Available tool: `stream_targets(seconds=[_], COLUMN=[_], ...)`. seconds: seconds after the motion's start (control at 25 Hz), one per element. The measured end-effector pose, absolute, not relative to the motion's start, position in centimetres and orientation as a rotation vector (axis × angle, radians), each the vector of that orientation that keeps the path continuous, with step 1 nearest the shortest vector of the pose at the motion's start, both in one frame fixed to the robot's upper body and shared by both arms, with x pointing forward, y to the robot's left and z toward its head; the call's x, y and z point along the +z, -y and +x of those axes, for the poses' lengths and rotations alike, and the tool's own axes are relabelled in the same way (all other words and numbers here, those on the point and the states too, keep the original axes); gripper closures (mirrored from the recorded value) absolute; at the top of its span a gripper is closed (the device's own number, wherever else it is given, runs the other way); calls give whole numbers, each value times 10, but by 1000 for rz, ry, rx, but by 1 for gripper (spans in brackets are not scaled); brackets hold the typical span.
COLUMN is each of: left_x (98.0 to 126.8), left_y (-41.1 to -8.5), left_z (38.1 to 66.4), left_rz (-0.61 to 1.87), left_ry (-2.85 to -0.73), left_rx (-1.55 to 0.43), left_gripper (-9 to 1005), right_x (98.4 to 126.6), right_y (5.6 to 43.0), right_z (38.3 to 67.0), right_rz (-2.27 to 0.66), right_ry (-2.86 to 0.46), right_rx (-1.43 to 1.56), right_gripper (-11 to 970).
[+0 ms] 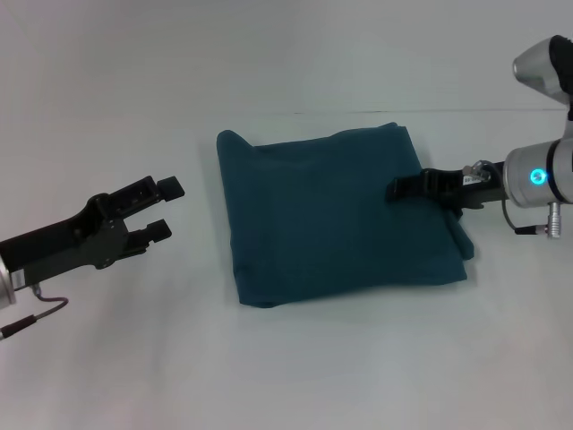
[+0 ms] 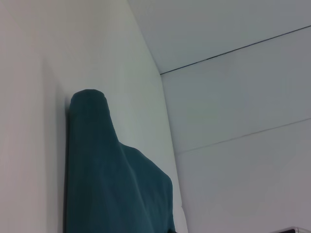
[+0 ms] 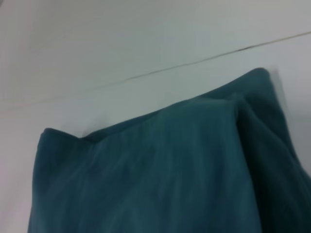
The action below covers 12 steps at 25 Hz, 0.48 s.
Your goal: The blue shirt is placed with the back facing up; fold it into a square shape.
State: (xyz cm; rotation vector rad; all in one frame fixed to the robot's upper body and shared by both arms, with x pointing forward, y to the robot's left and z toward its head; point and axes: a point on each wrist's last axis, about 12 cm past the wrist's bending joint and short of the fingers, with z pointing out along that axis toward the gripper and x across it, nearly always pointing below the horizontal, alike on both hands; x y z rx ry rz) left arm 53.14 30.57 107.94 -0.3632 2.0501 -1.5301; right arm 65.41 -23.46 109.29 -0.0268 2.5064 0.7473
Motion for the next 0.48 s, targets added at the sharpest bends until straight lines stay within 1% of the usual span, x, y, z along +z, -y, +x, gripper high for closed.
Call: stream_targets(seconds=[0.48], left_x=[1079], left_y=[-305], left_z=[532], left_rz=[-371], left_ry=[-2041], left_rx=[-1529], left_gripper=[48], right_x=[1087], right_y=[230], right_z=[651], right_rz=[-47], right_ry=[-2531], right_rx=[724], right_gripper=[212])
